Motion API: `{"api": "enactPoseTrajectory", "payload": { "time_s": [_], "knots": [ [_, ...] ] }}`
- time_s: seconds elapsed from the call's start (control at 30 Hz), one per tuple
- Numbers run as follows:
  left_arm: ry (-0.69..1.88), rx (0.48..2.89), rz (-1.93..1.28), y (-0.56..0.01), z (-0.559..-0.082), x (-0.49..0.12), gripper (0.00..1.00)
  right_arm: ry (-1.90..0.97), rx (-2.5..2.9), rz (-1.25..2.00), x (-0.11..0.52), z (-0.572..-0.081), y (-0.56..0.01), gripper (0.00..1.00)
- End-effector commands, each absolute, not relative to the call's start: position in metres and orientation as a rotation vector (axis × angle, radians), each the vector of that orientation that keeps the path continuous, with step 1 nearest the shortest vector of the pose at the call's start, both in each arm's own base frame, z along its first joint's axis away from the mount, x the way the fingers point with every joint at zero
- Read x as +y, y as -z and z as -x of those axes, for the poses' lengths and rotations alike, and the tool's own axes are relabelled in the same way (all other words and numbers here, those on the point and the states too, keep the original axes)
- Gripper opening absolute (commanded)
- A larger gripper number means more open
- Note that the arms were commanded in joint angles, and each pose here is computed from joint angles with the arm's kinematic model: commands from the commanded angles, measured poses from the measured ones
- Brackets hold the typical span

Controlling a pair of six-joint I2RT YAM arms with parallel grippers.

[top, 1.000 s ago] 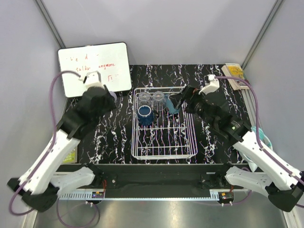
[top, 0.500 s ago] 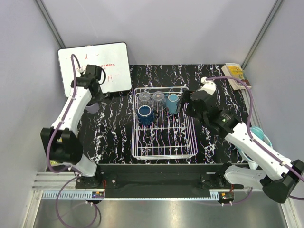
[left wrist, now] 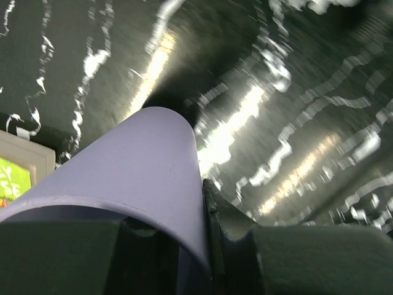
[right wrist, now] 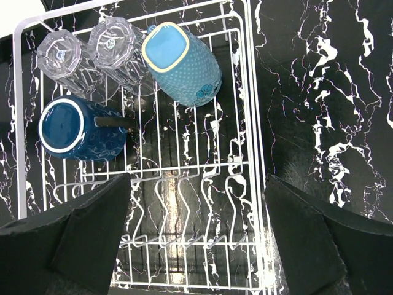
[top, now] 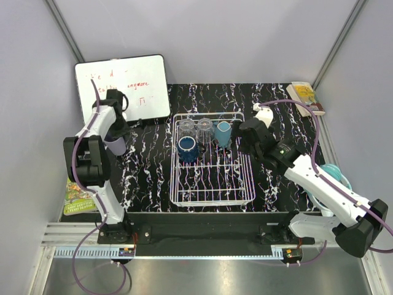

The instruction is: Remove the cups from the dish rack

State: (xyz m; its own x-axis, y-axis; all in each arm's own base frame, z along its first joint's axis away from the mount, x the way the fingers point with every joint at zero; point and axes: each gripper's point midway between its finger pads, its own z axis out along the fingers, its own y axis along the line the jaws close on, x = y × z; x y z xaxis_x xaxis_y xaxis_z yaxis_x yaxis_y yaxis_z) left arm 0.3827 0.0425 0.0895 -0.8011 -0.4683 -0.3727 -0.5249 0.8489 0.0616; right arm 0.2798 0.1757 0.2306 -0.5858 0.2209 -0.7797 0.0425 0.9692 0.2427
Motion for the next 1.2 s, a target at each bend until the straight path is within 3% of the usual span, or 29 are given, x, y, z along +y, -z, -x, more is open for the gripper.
{"api": "enactPoseTrajectory", "payload": {
  "time_s": [0.0,0.37,0.5,0.53,0.57,0.7,0.8,1.17],
  "knots": [
    [-0.137,2.614,0.793,-0.092,-0.409,0.052,0.0,-0.211,2.136,-0.191,0.169,-0.287,-0.243,0.96],
    [-0.123,2.566,0.826,-0.08,-0.413,0.056,0.0,-0.218,2.149,-0.148,0.181,-0.295,-0.236,0.97],
    [-0.121,2.54,0.826,-0.091,-0.411,0.057,0.16,-0.241,2.156,-0.139,0.188,-0.298,-0.234,0.97],
    [-0.126,2.522,0.825,-0.098,-0.41,0.058,0.22,-0.245,2.161,-0.139,0.19,-0.298,-0.233,0.97],
    [-0.133,2.508,0.831,-0.102,-0.409,0.06,0.37,-0.253,2.165,-0.134,0.192,-0.298,-0.232,0.98],
    [-0.157,2.457,0.843,-0.119,-0.403,0.064,0.62,-0.263,2.164,-0.137,0.193,-0.299,-0.234,1.0],
    [-0.157,2.419,0.842,-0.133,-0.4,0.065,0.71,-0.272,2.159,-0.138,0.193,-0.298,-0.236,1.0],
    [-0.141,2.213,0.786,-0.224,-0.387,0.048,0.78,-0.262,2.116,-0.262,0.182,-0.3,-0.238,1.0]
  ]
}}
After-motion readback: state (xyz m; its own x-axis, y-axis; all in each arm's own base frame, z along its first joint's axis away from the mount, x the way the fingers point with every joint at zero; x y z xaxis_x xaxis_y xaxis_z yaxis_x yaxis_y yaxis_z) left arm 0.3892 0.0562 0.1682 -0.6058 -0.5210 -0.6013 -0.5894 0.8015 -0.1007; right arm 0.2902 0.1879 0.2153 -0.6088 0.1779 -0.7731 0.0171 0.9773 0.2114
